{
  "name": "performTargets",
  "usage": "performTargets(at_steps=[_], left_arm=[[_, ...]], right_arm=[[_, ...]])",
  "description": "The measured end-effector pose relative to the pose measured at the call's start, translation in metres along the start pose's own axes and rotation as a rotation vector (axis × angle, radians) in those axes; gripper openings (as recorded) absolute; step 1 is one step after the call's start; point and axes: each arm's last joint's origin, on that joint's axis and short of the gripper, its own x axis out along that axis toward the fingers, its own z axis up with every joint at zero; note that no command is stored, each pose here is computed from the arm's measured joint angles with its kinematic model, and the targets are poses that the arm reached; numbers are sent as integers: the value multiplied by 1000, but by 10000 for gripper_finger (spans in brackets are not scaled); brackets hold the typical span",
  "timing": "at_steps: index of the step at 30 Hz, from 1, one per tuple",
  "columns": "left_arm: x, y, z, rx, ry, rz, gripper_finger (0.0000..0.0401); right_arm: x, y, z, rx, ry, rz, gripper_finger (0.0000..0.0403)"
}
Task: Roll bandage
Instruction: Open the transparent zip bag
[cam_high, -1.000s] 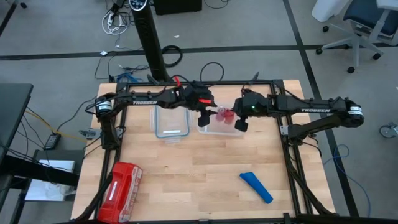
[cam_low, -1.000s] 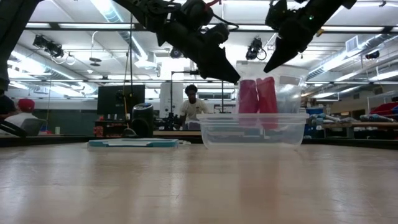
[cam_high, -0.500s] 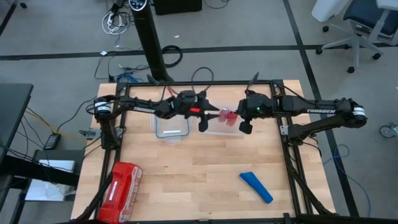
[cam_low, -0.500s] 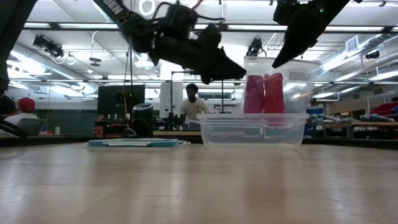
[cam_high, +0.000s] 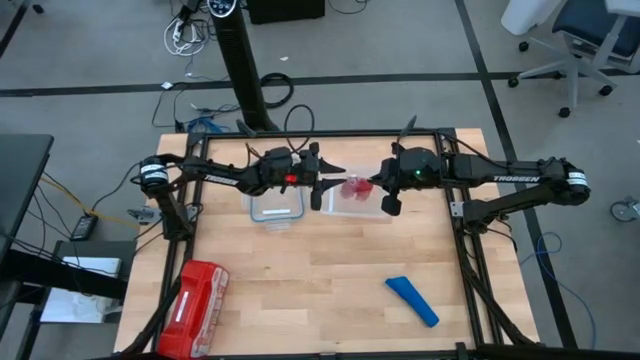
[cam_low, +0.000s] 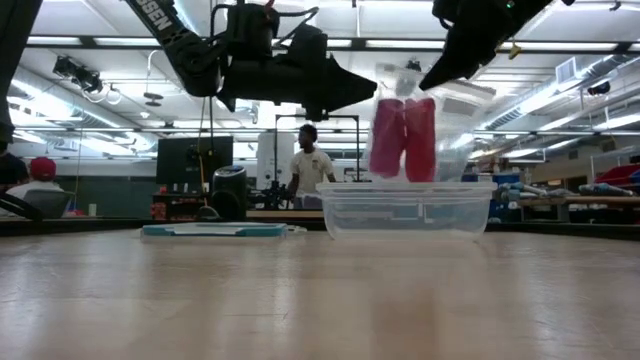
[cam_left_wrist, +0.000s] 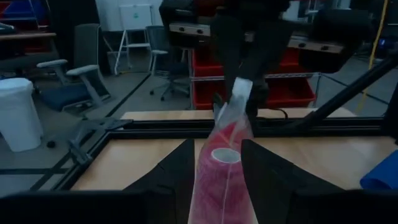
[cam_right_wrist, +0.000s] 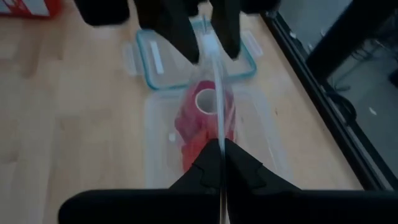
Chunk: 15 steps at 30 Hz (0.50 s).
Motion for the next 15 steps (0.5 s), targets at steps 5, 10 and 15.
performTargets(at_steps=[5,10,15], left_arm=[[4,-1,9,5,-33,-48,135],[7,-4,15,16,-51,-56,135],[8,-4,15,13,-38,-28,120]], right_arm=[[0,0,2,3,-24,2,1],[0,0,4,5,-42,3,1],[0,0,5,7,-56,2,1]])
